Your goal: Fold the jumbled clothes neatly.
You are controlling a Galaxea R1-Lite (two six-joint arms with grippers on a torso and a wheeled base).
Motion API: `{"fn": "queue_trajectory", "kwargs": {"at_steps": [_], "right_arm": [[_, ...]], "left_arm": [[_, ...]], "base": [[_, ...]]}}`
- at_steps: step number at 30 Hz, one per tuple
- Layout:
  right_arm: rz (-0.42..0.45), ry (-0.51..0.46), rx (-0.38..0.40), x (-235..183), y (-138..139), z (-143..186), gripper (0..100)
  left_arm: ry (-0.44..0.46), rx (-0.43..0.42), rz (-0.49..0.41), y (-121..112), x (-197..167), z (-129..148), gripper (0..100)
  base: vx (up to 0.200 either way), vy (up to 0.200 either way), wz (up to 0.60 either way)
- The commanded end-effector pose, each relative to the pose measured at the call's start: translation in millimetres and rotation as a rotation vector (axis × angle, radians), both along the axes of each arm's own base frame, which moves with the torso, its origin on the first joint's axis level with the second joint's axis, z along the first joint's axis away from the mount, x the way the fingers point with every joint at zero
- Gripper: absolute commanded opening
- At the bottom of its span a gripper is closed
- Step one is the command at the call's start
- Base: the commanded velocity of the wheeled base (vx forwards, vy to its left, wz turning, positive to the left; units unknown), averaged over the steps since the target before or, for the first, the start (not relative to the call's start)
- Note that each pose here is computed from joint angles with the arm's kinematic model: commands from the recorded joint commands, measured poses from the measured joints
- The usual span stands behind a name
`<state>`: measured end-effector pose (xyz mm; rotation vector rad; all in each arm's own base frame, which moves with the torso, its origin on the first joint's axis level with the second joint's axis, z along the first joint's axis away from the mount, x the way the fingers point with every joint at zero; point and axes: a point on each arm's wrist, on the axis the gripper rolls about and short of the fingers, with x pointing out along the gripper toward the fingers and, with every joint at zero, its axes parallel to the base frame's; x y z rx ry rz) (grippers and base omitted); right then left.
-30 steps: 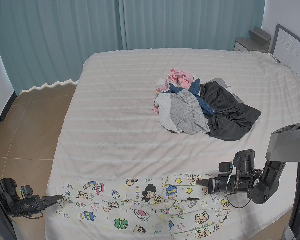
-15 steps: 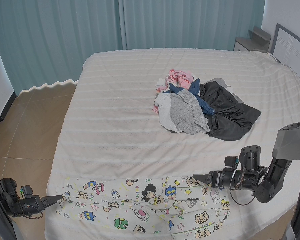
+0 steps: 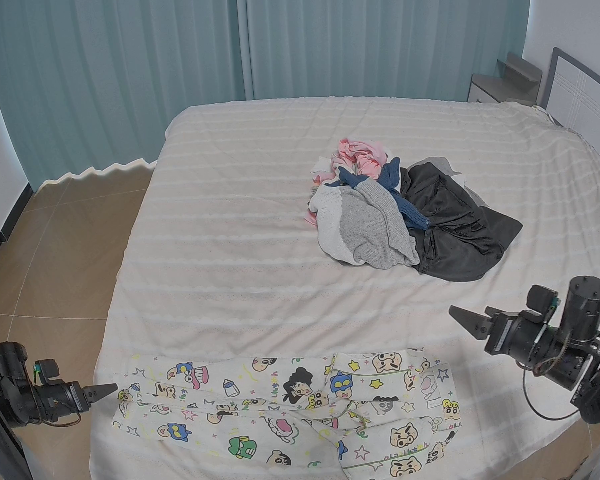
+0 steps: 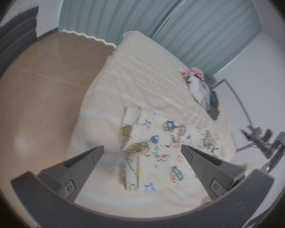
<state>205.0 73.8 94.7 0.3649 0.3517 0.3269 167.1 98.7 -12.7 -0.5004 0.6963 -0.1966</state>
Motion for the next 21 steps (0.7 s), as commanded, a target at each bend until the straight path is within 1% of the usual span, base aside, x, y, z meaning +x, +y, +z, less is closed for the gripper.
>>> {"fn": "queue_trajectory", "kwargs": {"at_steps": [1, 2, 3, 5, 7, 10, 11, 17, 21], "right_arm": [[-0.042, -0.123, 0.041, -52.3, -18.7, 25.1, 100], [-0.042, -0.123, 0.041, -52.3, -18.7, 25.1, 100], [-0.038, -0.136, 0.05, -57.0, -20.1, 27.1, 100], [-0.026, -0.146, 0.057, -59.2, -19.5, 29.1, 100], [-0.007, -0.149, 0.058, -60.4, -16.9, 29.5, 100], [0.007, -0.139, 0.07, -61.1, -14.3, 28.9, 100], [0.004, -0.137, 0.076, -61.0, -14.4, 28.9, 100], [0.001, -0.156, 0.085, -63.7, -15.5, 32.3, 100], [-0.001, -0.157, 0.086, -63.9, -15.6, 32.5, 100]], "left_arm": [[-0.085, 0.212, -0.014, -10.3, 31.7, 24.1, 100], [-0.085, 0.212, -0.014, -10.3, 31.7, 24.1, 100], [-0.082, 0.251, -0.03, -17.0, 44.3, 22.5, 100], [-0.078, 0.272, -0.049, -21.6, 57.2, 17.5, 100], [-0.069, 0.268, -0.076, -26.1, 63.8, 13.1, 100], [-0.02, 0.248, -0.119, -34.9, 65.5, 5.4, 100], [0.009, 0.245, -0.137, -37.0, 69.6, 0.1, 100], [0.06, 0.279, -0.151, -28.7, 81.5, -9.2, 100], [0.115, 0.282, -0.17, -25.1, 83.3, -12.6, 100]], "base": [[0.0, 0.0, 0.0], [0.0, 0.0, 0.0], [0.0, 0.0, 0.0], [0.0, 0.0, 0.0], [0.0, 0.0, 0.0], [0.0, 0.0, 0.0], [0.0, 0.0, 0.0], [0.0, 0.0, 0.0], [0.0, 0.0, 0.0]]}}
